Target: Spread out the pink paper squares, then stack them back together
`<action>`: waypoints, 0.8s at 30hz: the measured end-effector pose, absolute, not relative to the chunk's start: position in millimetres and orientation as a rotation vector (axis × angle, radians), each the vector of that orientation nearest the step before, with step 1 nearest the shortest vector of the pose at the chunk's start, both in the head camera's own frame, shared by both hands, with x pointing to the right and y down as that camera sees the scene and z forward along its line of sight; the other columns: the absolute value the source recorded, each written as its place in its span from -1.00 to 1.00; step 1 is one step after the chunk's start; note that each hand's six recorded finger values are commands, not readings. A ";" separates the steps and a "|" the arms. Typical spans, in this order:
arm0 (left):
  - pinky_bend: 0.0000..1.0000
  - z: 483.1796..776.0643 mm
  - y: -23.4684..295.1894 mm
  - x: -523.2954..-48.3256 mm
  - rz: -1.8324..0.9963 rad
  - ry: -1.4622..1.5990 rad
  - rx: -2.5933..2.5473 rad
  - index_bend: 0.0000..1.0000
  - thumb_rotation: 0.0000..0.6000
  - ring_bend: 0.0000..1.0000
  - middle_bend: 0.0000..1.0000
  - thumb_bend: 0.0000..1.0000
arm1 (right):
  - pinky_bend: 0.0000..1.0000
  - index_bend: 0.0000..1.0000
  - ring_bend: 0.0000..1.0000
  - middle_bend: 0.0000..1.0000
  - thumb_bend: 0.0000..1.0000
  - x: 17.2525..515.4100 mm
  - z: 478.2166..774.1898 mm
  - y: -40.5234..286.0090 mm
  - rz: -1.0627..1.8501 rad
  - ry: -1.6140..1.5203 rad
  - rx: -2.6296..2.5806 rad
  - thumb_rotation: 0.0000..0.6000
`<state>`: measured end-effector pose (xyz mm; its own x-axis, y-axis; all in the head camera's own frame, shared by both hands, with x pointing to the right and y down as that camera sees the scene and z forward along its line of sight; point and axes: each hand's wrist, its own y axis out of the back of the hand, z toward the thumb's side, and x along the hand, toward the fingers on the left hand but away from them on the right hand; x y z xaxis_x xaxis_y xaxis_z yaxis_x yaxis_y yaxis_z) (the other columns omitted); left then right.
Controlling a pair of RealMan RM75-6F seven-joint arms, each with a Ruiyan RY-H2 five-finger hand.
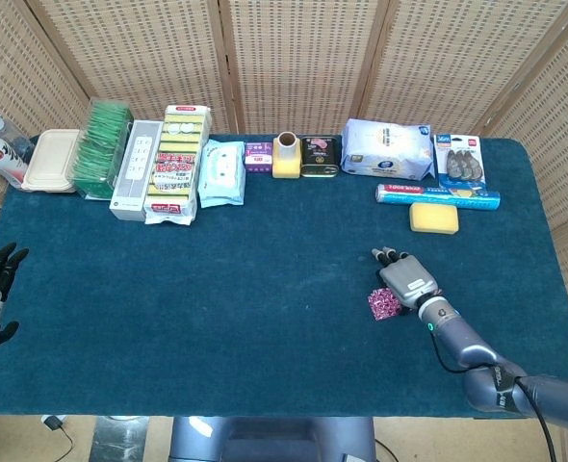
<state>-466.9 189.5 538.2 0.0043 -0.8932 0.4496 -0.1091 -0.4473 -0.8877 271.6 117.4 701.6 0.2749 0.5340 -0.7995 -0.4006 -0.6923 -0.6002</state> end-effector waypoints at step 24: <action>-0.84 537.4 189.7 -467.4 -1.508 1.055 -1.621 -1.00 1.00 -1.00 -1.00 -0.83 | -0.56 -0.33 -0.88 -0.92 -0.55 275.6 701.4 122.6 1.534 -0.133 -1.783 1.00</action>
